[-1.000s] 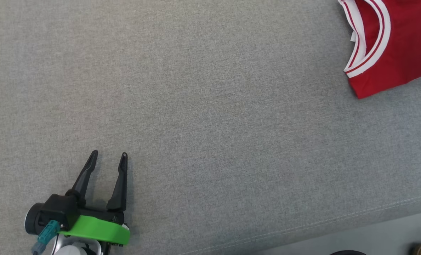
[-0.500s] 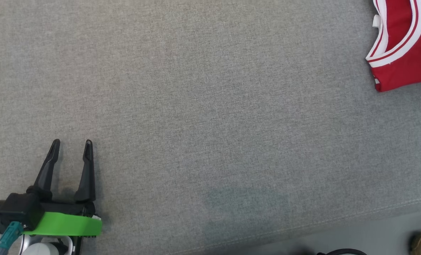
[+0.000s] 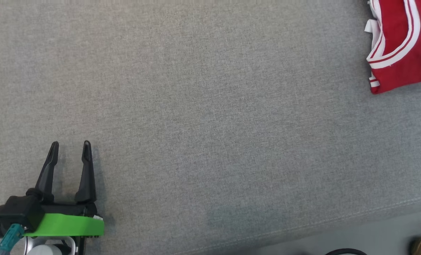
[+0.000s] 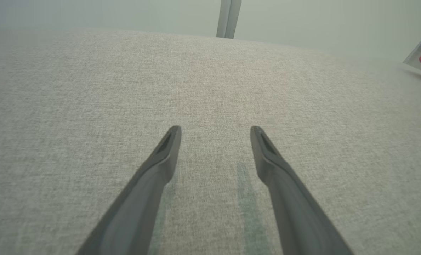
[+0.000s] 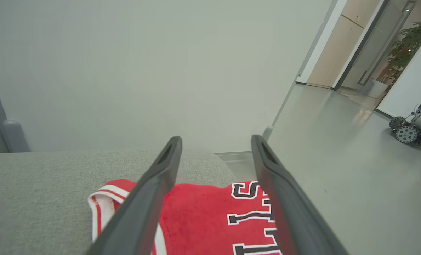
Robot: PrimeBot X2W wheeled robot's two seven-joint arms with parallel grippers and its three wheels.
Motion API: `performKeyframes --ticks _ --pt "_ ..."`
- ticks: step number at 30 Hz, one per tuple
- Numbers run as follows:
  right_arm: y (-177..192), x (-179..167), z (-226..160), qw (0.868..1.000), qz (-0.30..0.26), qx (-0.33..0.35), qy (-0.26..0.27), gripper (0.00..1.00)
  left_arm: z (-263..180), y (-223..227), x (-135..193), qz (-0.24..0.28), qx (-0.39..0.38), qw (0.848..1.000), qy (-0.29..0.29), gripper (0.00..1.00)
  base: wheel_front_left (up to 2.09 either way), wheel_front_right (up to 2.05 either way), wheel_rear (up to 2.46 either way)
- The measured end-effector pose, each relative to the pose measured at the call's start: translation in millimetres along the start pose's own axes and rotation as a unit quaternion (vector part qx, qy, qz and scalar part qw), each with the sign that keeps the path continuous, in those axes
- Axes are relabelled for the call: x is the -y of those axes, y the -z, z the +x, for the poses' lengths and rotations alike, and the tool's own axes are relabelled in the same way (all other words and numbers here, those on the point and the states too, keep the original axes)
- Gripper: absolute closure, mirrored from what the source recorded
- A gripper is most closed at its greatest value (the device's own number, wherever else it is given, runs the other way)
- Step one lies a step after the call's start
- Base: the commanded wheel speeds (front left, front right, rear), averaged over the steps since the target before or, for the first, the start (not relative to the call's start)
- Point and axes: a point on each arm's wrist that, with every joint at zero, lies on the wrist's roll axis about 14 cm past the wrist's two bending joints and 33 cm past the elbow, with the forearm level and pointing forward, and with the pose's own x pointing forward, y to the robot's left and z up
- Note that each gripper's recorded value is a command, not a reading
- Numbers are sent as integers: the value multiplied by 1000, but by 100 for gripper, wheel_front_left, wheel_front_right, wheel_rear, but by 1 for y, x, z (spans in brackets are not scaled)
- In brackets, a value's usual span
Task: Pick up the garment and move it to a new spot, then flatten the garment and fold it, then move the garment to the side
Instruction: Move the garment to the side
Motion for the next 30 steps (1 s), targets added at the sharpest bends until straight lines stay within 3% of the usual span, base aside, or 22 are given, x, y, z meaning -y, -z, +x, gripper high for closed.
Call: performKeyframes --ticks 8,12,17,20,30 --pt "-35 -37 -49 993 30 67 -92 0 -18 -32 3 -1 43 999 -21 0 0 0 0" --pt "-43 -35 -88 988 50 86 -117 0 -31 -51 7 5 67 997 -24 0 0 0 0" --pt "-36 -38 -138 985 74 80 -136 0 -55 -69 5 9 93 995 -39 0 0 0 0" --pt "-28 -61 -170 980 99 68 -159 0 -72 -70 -1 10 97 994 -55 0 0 0 0" --pt "-10 -116 -230 971 82 38 -220 0 -103 -71 -21 21 102 990 -96 0 0 0 0"
